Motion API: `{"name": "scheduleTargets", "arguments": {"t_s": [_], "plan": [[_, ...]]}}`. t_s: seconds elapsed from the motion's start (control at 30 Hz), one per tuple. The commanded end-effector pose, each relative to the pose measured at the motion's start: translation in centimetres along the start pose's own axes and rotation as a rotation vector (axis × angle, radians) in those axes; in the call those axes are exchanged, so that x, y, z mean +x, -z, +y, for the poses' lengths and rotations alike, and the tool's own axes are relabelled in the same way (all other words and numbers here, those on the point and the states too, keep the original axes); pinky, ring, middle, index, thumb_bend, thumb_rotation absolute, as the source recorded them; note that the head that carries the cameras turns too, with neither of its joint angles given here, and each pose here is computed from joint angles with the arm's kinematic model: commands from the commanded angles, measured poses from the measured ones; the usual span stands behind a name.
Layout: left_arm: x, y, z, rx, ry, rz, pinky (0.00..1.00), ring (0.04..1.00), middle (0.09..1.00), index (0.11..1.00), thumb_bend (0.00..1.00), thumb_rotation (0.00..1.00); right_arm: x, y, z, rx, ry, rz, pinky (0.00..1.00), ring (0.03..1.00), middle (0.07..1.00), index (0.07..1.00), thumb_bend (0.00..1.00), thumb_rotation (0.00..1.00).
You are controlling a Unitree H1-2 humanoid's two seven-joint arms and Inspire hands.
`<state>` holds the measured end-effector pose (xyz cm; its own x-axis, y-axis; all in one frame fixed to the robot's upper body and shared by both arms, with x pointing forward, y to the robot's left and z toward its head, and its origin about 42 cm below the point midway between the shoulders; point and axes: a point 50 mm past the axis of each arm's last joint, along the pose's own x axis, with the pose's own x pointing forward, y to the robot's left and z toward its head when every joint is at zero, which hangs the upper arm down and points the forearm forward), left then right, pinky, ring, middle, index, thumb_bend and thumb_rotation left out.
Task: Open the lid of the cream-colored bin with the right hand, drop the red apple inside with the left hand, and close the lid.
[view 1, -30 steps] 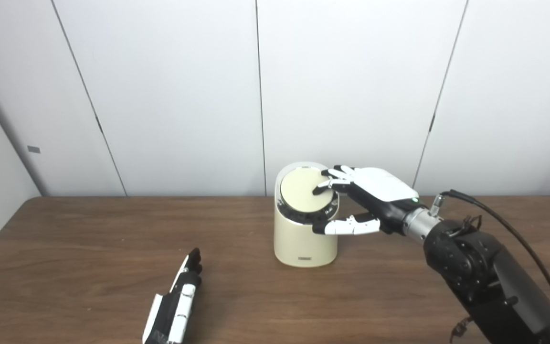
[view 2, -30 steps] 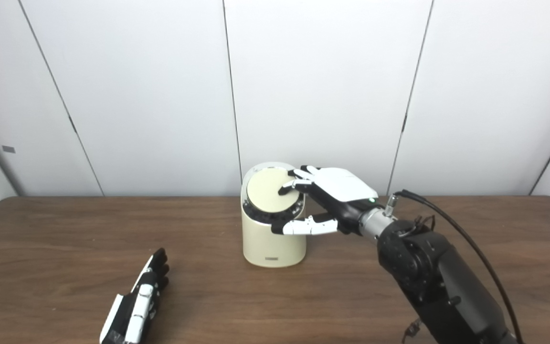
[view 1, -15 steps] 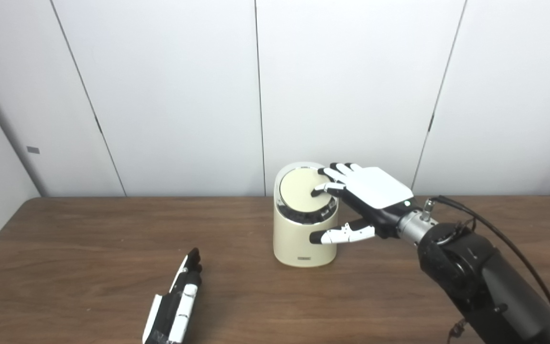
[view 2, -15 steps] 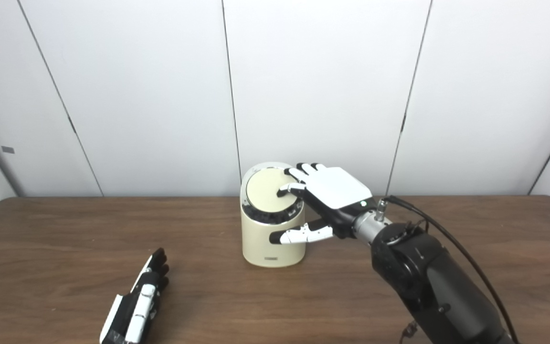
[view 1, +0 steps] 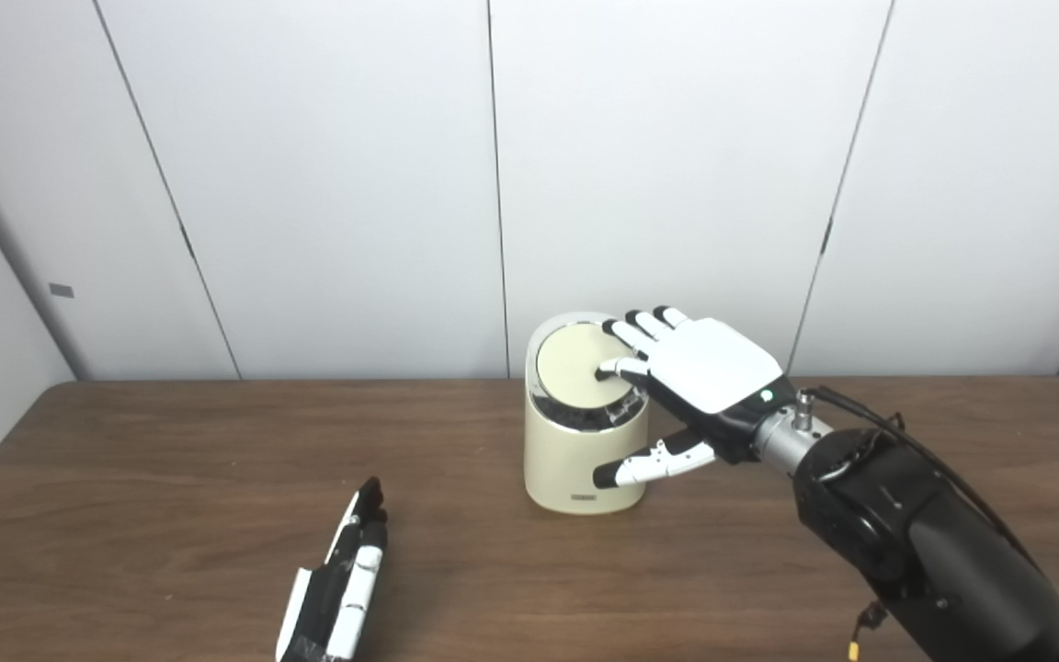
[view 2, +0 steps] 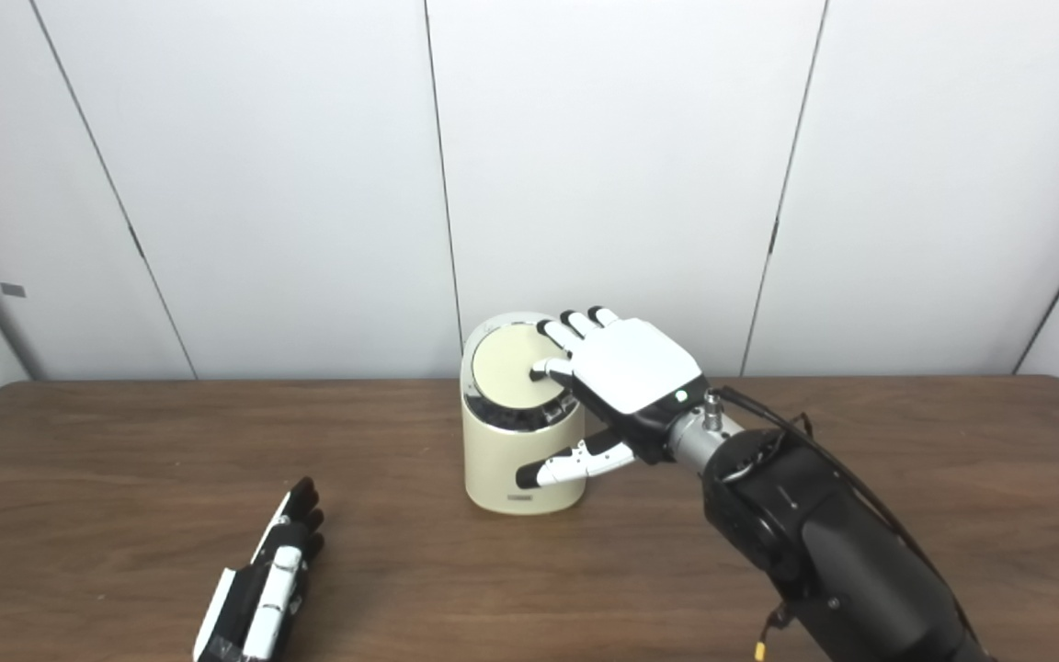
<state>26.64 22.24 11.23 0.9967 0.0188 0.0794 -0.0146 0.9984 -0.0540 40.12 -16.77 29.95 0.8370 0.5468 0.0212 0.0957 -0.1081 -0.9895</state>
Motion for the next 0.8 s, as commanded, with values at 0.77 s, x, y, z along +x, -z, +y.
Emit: {"name": "scheduleTargets", "arguments": {"t_s": [0.77], "plan": [[0.7,-0.5,-0.2,0.005,0.004,-0.026,1.0,1.0,1.0,1.0,0.55,0.83,-6.9,2.8,0.4,0.54,0.252,0.197,1.0,1.0,0.999,0.967,0.56,0.98]]}}
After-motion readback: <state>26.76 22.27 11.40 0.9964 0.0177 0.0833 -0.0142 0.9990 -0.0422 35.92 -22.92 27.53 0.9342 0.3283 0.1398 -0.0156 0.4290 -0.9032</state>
